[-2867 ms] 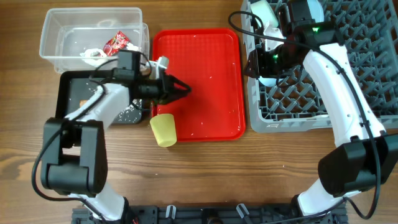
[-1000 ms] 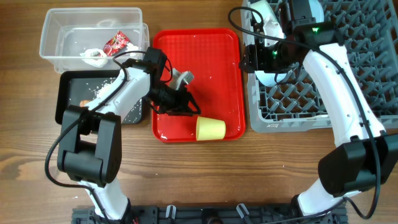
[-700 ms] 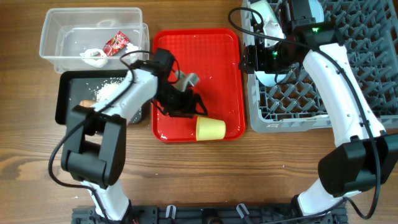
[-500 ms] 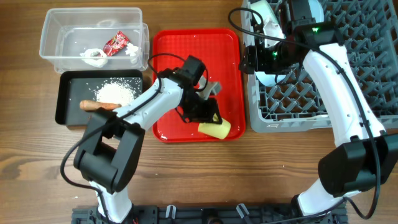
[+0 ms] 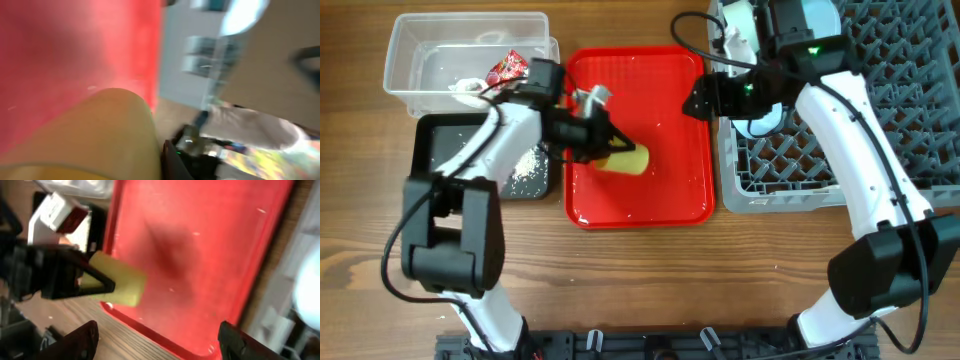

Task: Sort waste into correct bins and load items into the dishwasher rack
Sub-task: 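Lift the yellow cup with the left gripper and hand it to the right gripper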

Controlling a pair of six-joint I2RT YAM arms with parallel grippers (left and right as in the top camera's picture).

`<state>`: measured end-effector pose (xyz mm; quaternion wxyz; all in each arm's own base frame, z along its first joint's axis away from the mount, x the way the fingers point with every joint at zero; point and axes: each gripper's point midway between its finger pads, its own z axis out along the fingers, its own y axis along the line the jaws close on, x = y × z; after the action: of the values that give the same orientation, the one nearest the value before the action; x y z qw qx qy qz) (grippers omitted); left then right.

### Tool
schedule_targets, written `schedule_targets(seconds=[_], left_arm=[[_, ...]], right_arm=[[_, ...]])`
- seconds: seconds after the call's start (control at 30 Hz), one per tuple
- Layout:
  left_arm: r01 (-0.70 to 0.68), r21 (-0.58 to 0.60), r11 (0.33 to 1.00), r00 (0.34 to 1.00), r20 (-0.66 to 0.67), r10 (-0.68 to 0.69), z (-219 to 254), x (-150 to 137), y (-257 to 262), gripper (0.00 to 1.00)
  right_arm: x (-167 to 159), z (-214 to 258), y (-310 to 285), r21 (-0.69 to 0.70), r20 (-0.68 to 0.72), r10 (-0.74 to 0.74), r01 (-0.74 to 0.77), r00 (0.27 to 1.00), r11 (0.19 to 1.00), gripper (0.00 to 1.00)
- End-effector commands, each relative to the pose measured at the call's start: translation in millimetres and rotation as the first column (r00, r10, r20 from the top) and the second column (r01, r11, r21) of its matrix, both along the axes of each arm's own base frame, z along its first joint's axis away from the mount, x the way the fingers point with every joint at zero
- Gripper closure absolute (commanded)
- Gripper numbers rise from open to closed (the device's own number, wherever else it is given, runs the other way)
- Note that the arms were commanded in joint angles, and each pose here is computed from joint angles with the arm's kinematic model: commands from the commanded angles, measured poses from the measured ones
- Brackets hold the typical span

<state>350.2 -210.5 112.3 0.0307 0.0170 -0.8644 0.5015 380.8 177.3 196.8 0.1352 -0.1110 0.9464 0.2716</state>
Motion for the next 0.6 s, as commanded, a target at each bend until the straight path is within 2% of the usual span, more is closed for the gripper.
schedule_targets(seconds=[0.0,0.07,0.13,0.23,0.33,0.43,0.57], left_arm=[[0.023,-0.381,0.924,0.999,0.031,-0.012,72.8,2.1,10.0,0.96],[0.045,-0.500,0.865,0.998,0.067,-0.013,97.2,4.7,21.3,0.96],[0.030,-0.502,0.865,0.997,0.073,0.008,101.1,8.2,29.1,0.96],[0.039,-0.501,0.864,0.995,0.099,0.013,111.7,6.0,31.1,0.96],[0.068,-0.499,0.864,0.987,0.158,0.013,131.0,-0.3,31.2,0.96],[0.096,-0.493,0.865,0.970,0.243,0.031,156.8,-6.2,37.4,0.96],[0.088,-0.488,0.868,0.955,0.289,0.066,171.7,-7.4,49.9,0.96]], right_arm=[[-14.0,28.1,41.4,0.167,0.119,0.203,-0.222,0.972,0.961,0.20],[-17.5,45.6,57.6,0.261,0.194,0.270,-0.315,0.943,0.912,0.17],[-19.6,62.7,69.8,0.331,0.273,0.314,-0.395,0.909,0.857,0.15],[-22.6,69.8,86.4,0.336,0.343,0.356,-0.468,0.869,0.817,0.10],[-29.2,67.8,111.4,0.329,0.381,0.405,-0.531,0.831,0.781,0.10],[-27.9,57.3,121.0,0.335,0.371,0.422,-0.543,0.827,0.770,0.11],[-24.9,50.6,122.9,0.342,0.363,0.425,-0.543,0.829,0.767,0.15]])
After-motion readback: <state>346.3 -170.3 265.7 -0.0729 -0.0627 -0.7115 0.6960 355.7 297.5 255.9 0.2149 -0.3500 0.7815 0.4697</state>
